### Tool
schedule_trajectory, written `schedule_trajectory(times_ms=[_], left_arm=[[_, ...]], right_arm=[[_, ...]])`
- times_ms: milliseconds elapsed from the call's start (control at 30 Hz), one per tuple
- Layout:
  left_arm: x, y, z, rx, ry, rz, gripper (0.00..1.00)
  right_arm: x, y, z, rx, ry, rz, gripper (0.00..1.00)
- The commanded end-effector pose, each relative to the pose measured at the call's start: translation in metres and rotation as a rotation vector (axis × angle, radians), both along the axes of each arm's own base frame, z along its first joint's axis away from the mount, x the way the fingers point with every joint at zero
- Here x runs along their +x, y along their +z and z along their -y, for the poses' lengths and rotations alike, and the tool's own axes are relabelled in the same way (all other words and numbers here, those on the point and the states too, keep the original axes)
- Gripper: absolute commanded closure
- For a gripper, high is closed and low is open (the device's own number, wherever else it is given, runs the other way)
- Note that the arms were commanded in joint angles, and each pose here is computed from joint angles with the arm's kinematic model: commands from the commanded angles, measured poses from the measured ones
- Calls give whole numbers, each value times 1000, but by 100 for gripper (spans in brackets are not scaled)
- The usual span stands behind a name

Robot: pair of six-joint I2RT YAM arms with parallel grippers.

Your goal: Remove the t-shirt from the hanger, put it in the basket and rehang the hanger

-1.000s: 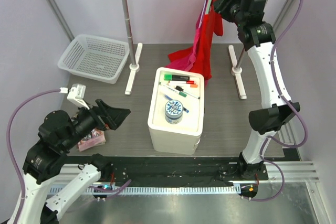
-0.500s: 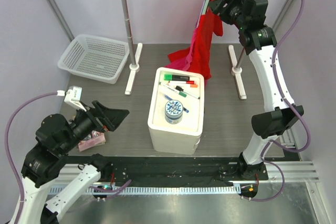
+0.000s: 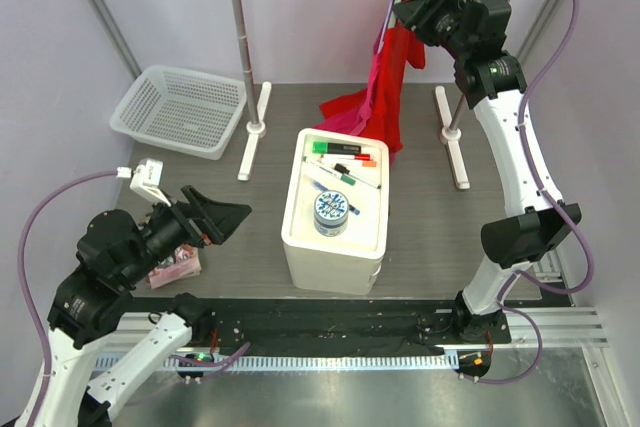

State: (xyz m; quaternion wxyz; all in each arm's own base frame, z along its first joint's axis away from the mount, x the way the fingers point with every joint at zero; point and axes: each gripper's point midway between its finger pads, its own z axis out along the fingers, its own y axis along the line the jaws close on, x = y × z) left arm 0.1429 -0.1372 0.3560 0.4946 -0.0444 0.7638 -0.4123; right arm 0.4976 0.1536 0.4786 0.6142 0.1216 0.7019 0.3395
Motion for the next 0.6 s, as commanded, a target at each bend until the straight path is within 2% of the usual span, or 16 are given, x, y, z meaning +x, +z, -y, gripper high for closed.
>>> schedule_trajectory(times_ms=[0, 533, 567], left_arm=[[0, 10, 3, -33, -10, 30, 0], [-5, 11, 3, -50, -19, 8, 0], [-6, 11, 2, -50, -17, 9, 0]], right_arm=[[-17, 35, -5, 39, 39, 94, 55], [-9, 28, -21, 130, 112, 79, 67], [-10, 29, -22, 134, 117, 84, 71]])
